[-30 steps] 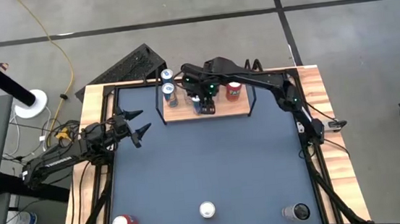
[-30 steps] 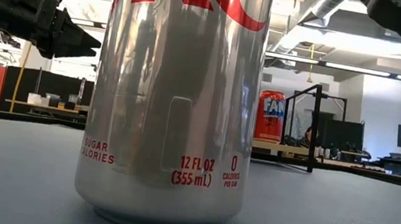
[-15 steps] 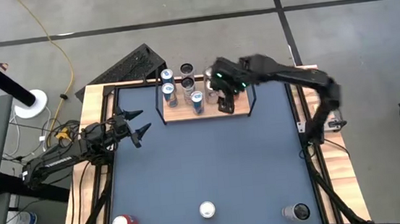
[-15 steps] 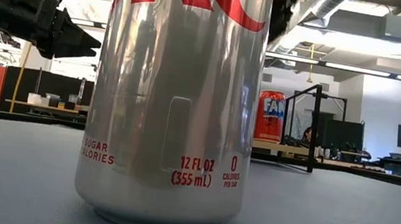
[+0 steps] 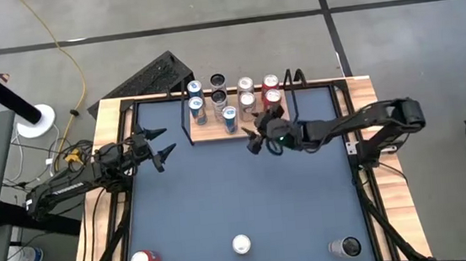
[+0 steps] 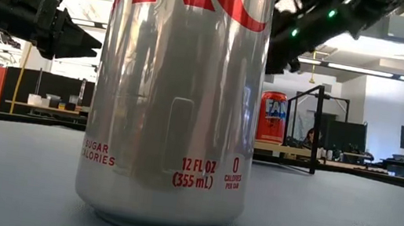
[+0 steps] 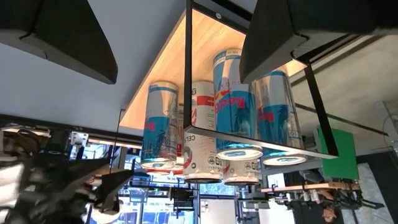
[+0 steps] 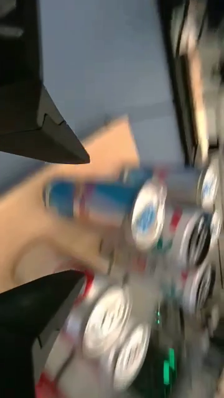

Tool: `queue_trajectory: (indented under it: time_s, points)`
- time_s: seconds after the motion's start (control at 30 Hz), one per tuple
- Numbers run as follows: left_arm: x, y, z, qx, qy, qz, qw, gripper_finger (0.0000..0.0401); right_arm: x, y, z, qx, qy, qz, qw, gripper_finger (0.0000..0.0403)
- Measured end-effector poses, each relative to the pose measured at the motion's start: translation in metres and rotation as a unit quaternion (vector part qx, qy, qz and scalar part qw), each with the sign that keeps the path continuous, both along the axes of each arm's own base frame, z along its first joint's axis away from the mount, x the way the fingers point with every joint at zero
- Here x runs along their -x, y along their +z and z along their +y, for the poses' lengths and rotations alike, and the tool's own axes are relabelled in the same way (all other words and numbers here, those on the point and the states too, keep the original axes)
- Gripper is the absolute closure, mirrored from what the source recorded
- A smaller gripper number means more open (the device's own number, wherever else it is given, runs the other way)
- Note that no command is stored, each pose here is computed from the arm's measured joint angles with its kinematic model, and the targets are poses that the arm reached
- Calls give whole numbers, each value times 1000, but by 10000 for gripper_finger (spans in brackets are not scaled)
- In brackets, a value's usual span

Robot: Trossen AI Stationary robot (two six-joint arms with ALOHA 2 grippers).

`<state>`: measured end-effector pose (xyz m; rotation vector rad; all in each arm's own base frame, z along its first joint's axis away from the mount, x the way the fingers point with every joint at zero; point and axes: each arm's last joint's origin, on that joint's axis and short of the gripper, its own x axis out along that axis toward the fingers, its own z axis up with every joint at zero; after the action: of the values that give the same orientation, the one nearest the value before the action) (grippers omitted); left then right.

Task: Place canned beverage on shelf
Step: Put the blue soda can onto the shelf aligned with the other blue soda cans

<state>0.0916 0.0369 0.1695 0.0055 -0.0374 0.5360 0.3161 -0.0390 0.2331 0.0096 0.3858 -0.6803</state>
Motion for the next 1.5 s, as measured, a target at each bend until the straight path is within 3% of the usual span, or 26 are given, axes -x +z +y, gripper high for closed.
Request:
queue_trajectory:
  time_s: [0.1,0.17,0.37,0.73,1.0,1.5]
  points:
    - [0,0,0,0,0,0,1000,74,-11,-17,4,36,-40,14,998,156]
    - [0,0,0,0,0,0,1000,74,-19,-28,6,53,-43,16,998,198]
    - [0,0,0,0,0,0,1000,74,-34,-58,5,86,-75,28,993,383]
    - [0,0,0,0,0,0,1000,74,-47,-81,-6,116,-111,-2,987,403]
    - [0,0,0,0,0,0,1000,74,-47,-83,-18,107,-128,-16,986,403]
    - [0,0,0,0,0,0,1000,74,-61,-68,-17,76,-80,-70,991,403]
